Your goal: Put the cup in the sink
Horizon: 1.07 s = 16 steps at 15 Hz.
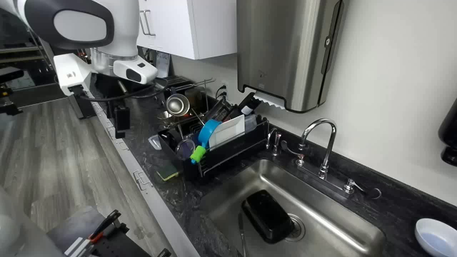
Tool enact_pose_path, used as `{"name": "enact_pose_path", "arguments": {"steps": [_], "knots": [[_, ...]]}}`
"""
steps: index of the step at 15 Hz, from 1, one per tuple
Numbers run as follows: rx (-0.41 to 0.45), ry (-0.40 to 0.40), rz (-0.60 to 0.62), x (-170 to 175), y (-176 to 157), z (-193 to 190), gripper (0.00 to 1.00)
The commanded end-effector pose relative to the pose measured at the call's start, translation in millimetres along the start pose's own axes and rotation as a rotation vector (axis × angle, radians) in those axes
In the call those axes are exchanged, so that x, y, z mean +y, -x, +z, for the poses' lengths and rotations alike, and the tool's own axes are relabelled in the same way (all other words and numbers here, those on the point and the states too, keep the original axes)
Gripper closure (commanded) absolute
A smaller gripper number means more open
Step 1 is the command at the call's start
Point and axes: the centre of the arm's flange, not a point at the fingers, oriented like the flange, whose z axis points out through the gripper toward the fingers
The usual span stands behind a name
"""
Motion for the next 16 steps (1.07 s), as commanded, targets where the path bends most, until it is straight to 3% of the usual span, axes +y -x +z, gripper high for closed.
{"name": "enact_pose_path", "arguments": {"steps": [1, 9, 13, 16], "knots": [[0.000, 0.000, 0.000, 0.0, 0.0, 0.0, 0.00], [0.000, 0.000, 0.000, 0.0, 0.0, 0.0, 0.00], [0.017, -0.008, -0.025, 5.1, -24.1, 6.3, 0.00], [0.035, -0.007, -0.130, 6.9, -44.4, 16.8, 0.00]]}}
